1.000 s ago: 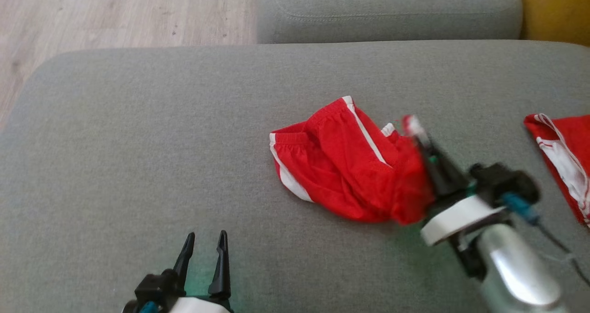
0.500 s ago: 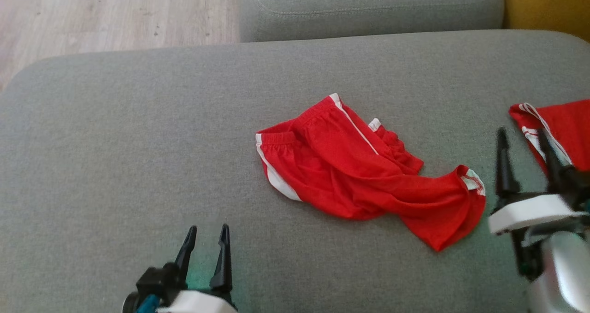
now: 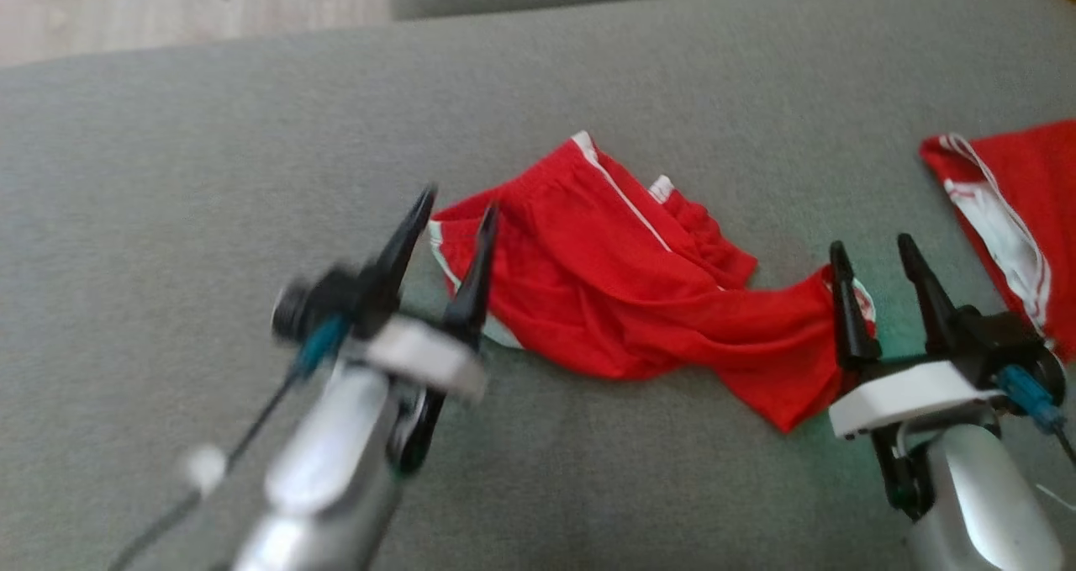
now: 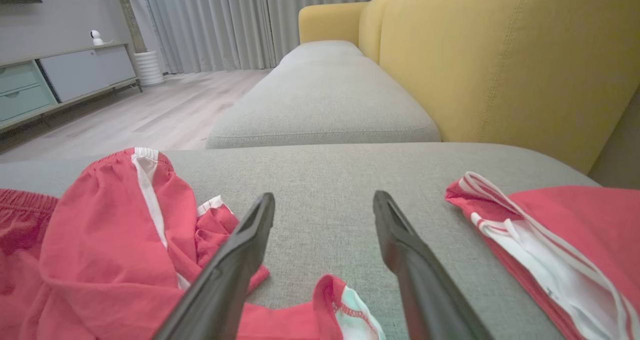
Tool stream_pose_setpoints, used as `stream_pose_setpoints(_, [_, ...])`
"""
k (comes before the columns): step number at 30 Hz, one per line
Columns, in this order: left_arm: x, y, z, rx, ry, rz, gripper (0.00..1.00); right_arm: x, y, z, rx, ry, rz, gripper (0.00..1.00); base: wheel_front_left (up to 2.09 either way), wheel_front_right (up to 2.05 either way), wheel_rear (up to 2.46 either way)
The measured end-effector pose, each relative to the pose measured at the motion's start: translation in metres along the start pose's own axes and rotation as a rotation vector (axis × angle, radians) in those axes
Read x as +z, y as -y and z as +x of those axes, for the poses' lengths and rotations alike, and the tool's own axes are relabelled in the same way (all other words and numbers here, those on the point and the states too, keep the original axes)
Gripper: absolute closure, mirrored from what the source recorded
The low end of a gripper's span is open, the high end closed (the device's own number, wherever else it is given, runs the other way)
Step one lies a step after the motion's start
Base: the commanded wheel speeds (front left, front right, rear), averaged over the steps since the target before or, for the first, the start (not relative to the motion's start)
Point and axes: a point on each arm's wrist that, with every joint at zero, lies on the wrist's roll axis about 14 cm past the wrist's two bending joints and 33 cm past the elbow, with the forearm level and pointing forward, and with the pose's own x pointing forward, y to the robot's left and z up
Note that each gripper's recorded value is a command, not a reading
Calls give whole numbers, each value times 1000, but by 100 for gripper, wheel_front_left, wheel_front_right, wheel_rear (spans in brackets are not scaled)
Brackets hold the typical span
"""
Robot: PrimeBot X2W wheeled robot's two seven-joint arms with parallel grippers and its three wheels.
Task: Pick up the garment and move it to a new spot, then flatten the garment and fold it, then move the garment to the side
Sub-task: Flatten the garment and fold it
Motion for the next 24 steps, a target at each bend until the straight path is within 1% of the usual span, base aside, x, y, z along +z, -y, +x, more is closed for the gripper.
stream_pose_setpoints(4, [4, 21, 44, -119, -38, 36, 0, -5, 1, 3, 0, -14, 4, 0, 0, 0, 0])
stream_pose_setpoints(9, [-14, 36, 76, -185, -166, 33, 0, -12, 9, 1, -19, -39, 7, 0, 0, 0, 0])
stream_pose_setpoints(14, [-48, 43, 85, -212, -322, 30, 0, -21, 18, -7, -46, -67, 9, 0, 0, 0, 0])
stream_pose_setpoints(17, [-64, 42, 86, -213, -389, 40, 0, -25, 23, -10, -62, -79, 12, 0, 0, 0, 0])
stream_pose_setpoints(21, [-74, 42, 83, -211, -440, 32, 0, -25, 24, -10, -66, -81, 14, 0, 0, 0, 0])
stream_pose_setpoints(22, [-75, 42, 81, -212, -449, 30, 13, -25, 23, -10, -63, -81, 15, 0, 0, 0, 0])
stream_pose_setpoints(23, [-76, 43, 79, -217, -455, 34, 100, -25, 22, -9, -60, -80, 15, 0, 0, 0, 0])
stream_pose_setpoints(24, [-76, 42, 77, -218, -458, 35, 100, -25, 21, -8, -56, -80, 16, 0, 0, 0, 0])
